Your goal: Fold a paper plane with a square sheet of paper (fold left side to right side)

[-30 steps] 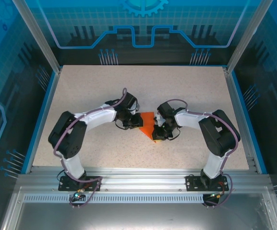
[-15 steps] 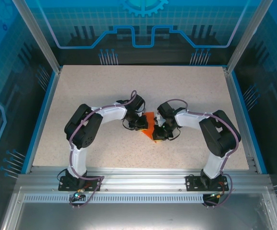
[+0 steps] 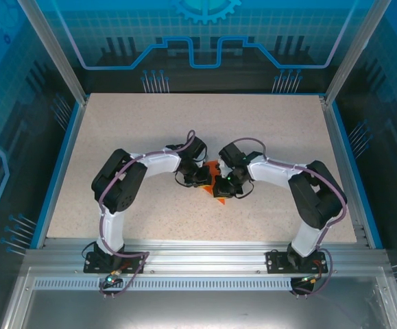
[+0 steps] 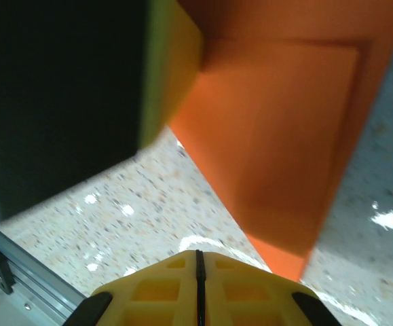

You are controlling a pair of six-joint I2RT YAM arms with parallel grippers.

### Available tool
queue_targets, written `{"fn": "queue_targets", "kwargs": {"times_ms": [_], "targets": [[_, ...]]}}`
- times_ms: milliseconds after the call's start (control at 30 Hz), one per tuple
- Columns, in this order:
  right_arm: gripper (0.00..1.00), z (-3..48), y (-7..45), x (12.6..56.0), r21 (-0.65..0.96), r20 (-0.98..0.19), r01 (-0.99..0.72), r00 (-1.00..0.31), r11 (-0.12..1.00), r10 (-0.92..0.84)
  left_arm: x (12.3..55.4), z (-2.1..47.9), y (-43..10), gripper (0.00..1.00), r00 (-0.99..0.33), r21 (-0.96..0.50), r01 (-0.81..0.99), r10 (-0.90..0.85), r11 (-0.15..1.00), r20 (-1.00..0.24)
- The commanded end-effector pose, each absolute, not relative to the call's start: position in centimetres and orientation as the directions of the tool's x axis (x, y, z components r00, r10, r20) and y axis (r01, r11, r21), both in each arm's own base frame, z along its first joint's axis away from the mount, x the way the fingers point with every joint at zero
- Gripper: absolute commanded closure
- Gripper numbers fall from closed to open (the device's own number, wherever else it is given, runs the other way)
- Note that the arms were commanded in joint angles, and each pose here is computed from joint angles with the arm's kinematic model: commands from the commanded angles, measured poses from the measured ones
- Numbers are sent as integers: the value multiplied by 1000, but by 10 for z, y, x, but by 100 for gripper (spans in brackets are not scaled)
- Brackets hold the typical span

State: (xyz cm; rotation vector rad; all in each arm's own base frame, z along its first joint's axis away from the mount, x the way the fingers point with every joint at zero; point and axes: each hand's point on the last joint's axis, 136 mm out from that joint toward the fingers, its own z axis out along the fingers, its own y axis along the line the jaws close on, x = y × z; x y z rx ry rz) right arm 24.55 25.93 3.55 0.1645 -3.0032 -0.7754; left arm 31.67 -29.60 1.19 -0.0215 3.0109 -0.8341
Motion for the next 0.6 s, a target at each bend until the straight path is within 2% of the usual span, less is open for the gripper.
{"fn": "queue_targets", "kwargs": {"times_ms": [0, 167, 567], "targets": [[91, 30, 272, 256, 491, 14, -67, -996, 868, -85, 299, -15, -278, 86, -999, -431, -41, -24, 902, 44], [91, 16, 272, 263, 460, 28, -51, -997, 886, -72, 300, -16, -277, 86, -999, -425, -42, -26, 904, 43], [91, -7, 225, 223, 359, 131, 32, -991, 933, -16, 301, -20, -272, 88, -999, -395, -43, -30, 918, 40]]}}
